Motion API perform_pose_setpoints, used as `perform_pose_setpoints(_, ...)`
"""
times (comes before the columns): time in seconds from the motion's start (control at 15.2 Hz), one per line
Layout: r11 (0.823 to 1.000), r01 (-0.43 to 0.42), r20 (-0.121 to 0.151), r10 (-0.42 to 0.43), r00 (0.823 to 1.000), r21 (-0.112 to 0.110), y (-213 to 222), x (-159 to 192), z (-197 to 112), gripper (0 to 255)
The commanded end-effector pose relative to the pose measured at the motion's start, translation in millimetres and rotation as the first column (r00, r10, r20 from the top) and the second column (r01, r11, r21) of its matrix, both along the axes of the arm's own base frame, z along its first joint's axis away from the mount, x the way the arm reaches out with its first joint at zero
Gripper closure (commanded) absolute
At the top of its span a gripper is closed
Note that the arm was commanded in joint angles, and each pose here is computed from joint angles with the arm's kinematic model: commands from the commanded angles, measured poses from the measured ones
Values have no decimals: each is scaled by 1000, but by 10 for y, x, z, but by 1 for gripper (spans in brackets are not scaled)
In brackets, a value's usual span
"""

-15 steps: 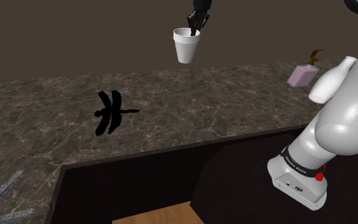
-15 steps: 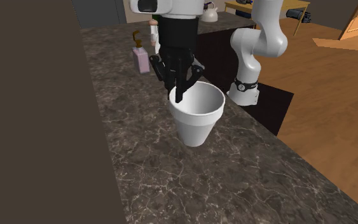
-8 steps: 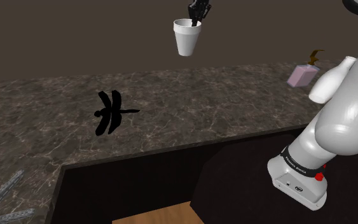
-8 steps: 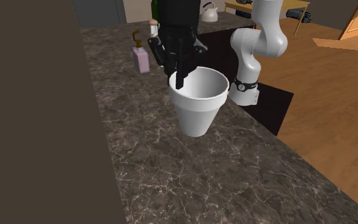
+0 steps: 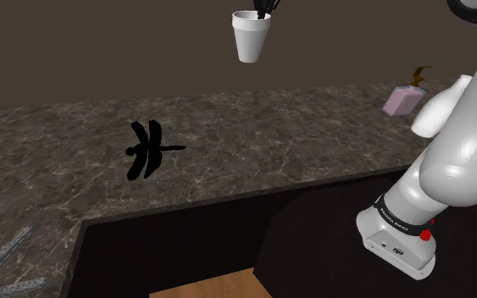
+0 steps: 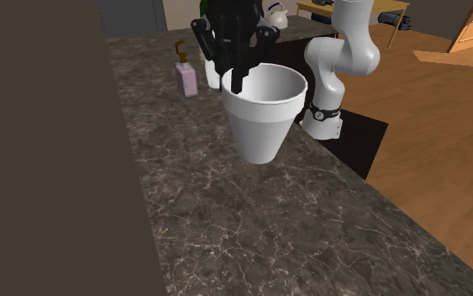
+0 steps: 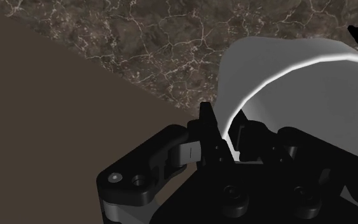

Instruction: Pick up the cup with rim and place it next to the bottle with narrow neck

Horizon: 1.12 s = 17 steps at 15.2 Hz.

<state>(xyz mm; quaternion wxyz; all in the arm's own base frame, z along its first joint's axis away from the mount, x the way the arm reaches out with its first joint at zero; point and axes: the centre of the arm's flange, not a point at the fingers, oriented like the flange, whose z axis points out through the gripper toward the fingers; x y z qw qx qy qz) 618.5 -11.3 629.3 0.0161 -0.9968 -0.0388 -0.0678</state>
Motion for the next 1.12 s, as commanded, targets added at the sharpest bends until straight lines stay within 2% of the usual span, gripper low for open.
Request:
perform_pose_setpoints(0.0,1000,0,0,0,1000,0,5,4,104,255)
perform_pose_setpoints(0.79,1000,0,0,0,1000,0,5,4,713,255)
perform_pose_setpoints(1.06,1000,0,0,0,1000,0,-265,-450,713,255)
